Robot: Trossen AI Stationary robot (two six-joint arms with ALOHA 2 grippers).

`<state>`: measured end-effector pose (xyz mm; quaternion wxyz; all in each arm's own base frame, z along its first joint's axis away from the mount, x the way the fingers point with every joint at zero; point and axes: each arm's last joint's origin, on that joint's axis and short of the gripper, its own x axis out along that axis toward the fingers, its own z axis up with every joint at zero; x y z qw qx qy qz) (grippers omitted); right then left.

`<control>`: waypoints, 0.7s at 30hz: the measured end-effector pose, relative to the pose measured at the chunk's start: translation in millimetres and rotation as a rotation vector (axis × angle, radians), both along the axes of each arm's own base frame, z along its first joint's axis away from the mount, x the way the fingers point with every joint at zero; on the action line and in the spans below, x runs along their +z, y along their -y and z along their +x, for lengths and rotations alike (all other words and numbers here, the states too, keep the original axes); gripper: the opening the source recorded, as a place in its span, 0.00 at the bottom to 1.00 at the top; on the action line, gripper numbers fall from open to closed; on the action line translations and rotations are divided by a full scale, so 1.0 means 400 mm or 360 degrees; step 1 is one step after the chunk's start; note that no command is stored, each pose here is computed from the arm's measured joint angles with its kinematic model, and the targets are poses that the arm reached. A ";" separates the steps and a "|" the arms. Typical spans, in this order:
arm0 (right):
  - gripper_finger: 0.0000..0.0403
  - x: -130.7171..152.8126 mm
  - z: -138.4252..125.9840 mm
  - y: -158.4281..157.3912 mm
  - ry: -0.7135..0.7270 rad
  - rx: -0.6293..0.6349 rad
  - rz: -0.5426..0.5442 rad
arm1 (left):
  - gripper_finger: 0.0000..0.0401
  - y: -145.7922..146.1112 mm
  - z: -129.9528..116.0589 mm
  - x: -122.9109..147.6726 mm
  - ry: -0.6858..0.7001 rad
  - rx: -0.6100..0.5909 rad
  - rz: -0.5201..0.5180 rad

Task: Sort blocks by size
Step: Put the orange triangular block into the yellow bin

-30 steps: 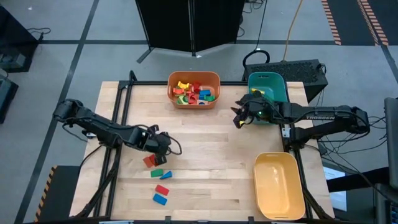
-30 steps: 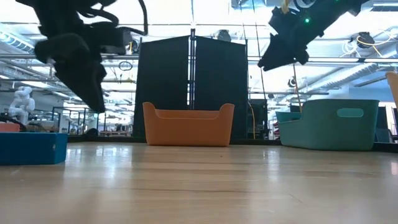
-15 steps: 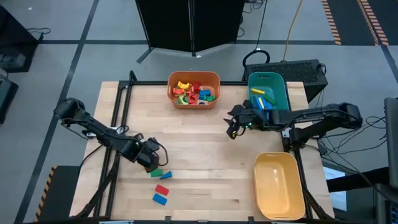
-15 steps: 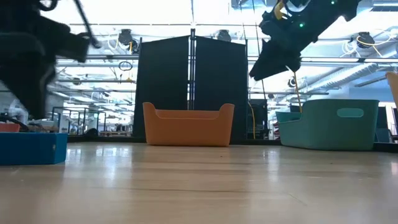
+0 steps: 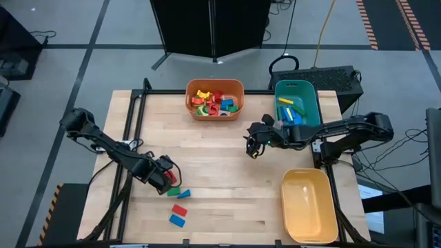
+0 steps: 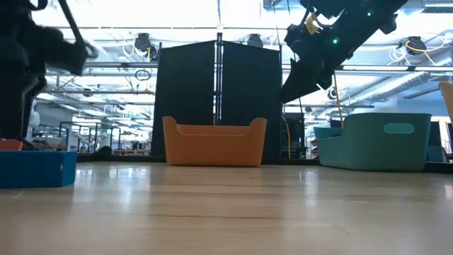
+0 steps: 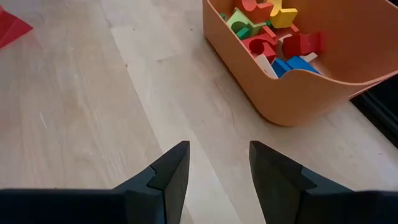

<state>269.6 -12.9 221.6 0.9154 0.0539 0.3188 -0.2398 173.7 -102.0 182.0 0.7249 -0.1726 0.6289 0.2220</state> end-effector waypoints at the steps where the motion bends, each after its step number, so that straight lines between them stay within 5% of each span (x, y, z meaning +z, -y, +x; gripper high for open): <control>1: 0.38 0.000 0.000 0.000 0.0000 0.0000 0.0000 | 0.38 -0.003 -0.004 -0.007 -0.0014 0.0002 0.0007; 13: 0.38 0.003 0.002 0.000 0.0026 0.0000 0.0000 | 0.36 -0.013 -0.029 -0.072 -0.0060 -0.0011 -0.0072; 21: 0.38 0.008 0.007 0.000 0.0071 0.0003 -0.0003 | 0.14 -0.008 -0.021 -0.067 -0.0013 -0.0039 -0.0112</control>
